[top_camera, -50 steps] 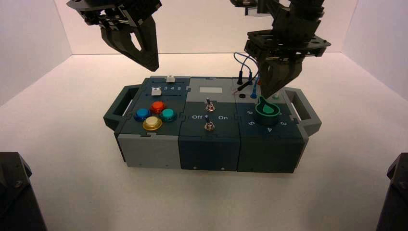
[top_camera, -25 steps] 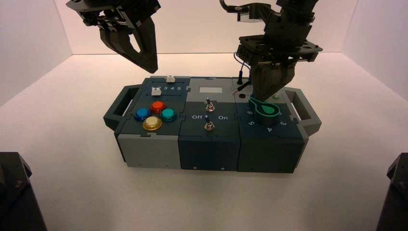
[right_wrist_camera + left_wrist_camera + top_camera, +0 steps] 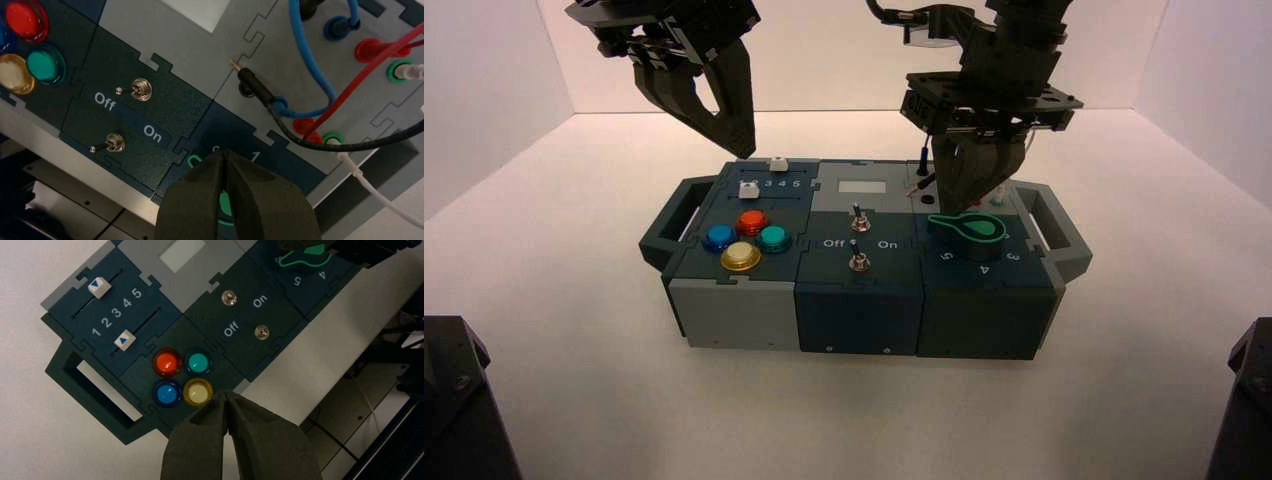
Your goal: Turn the knob to position 5.
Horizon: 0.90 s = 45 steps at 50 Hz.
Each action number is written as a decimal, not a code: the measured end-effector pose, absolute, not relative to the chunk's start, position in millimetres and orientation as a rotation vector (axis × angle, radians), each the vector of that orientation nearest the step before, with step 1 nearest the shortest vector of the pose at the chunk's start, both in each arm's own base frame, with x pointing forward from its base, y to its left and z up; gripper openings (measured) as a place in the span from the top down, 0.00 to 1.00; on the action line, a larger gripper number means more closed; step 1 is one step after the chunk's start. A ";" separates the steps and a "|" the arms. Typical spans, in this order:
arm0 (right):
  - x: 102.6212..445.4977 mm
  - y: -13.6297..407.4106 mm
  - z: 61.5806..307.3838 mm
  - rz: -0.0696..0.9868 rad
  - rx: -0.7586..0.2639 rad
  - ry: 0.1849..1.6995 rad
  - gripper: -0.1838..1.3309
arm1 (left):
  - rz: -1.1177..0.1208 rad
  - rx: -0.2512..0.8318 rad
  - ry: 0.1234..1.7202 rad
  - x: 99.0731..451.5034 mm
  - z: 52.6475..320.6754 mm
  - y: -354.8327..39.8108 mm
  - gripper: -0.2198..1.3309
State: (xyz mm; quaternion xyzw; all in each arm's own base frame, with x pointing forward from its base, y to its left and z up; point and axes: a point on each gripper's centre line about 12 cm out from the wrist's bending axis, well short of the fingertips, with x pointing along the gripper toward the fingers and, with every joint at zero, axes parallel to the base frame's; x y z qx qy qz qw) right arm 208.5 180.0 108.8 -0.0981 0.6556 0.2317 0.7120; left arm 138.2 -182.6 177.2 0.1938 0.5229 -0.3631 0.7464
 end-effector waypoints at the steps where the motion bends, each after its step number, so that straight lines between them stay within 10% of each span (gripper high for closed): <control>1: 208.1 180.0 108.8 0.512 -0.214 1.458 0.97 | -0.796 0.423 1.145 137.8 177.2 -182.9 0.97; 45: 195.9 193.4 108.6 0.547 -0.195 1.483 0.97 | -0.798 0.429 1.151 134.1 174.0 -179.9 0.97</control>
